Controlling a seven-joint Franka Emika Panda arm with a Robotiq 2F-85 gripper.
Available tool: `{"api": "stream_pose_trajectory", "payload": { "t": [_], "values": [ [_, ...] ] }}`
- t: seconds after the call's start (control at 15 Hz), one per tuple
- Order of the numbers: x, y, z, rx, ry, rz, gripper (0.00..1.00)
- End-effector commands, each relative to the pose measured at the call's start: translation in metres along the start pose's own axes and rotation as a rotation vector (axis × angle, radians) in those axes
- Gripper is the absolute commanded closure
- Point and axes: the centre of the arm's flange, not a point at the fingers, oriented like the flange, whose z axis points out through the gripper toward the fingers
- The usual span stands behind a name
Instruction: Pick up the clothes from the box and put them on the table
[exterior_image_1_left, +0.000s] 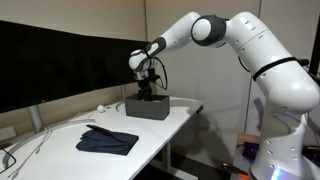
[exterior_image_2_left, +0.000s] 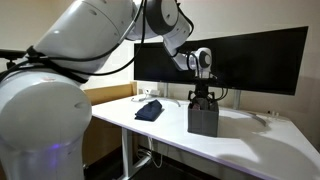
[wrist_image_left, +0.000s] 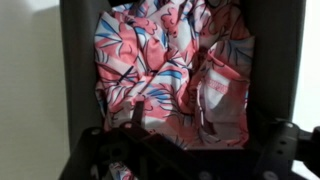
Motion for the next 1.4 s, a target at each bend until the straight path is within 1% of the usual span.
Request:
{"api": "stream_pose_trajectory", "payload": {
  "t": [0.0, 0.2, 0.27, 0.53, 0.6, 0.87, 1.0, 1.27, 1.33],
  "values": [
    [0.008, -0.007, 0.010, 0.074, -0.014, -0.033, 0.00],
    [0.004, -0.002, 0.015, 0.119, -0.022, -0.023, 0.00],
    [0.003, 0.000, 0.015, 0.135, -0.020, -0.017, 0.19],
    [-0.002, 0.015, 0.009, 0.187, -0.010, 0.018, 0.47],
    [-0.003, 0.019, 0.009, 0.202, -0.005, 0.025, 0.53],
    [0.005, 0.015, 0.010, 0.247, 0.004, 0.036, 0.80],
    [0.008, 0.010, 0.010, 0.260, 0.005, 0.031, 0.91],
    [0.013, 0.003, 0.007, 0.273, 0.014, 0.029, 0.97],
    [0.014, 0.002, 0.005, 0.272, 0.019, 0.029, 0.93]
  ]
}}
